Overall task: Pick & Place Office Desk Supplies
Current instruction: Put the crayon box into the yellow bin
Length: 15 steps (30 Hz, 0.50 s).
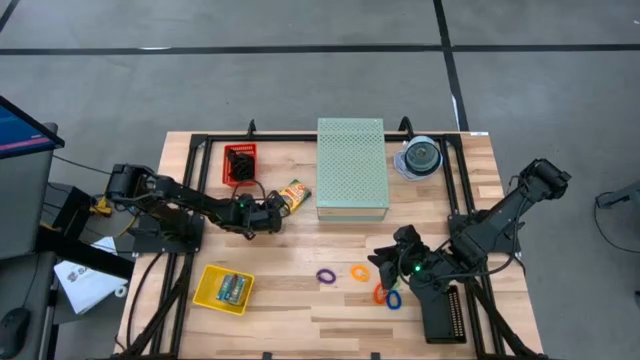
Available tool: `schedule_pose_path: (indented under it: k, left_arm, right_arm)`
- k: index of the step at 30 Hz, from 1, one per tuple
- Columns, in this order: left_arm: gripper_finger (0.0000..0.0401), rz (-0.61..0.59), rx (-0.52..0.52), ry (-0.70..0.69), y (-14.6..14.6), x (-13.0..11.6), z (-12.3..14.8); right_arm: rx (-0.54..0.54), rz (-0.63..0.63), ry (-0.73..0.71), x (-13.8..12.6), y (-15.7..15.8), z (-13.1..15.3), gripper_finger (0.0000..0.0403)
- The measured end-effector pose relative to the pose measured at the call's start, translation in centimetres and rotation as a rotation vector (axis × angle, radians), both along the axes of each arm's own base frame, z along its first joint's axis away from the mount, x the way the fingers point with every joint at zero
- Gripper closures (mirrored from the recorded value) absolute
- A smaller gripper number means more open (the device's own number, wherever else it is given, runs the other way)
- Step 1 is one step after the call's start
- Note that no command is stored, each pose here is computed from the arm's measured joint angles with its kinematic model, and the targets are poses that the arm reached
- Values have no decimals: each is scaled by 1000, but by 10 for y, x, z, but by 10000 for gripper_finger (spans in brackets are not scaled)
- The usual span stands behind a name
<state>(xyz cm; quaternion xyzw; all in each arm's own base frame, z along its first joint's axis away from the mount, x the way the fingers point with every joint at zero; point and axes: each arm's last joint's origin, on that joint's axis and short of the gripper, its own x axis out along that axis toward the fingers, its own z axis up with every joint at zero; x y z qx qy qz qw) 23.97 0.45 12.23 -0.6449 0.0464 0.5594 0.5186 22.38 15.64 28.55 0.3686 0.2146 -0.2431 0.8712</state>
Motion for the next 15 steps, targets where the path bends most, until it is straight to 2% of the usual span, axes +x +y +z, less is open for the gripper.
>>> schedule_pose_path:
  k: [6, 15]
  left_arm:
    - [306, 13, -1, -125, 0, -7, -13]
    - [296, 29, 26, -125, 9, -11, -19]
  right_arm:
    - [14, -10, -5, 0, 0, 0, 257]
    - [28, -11, 8, 2, -3, -1, 257]
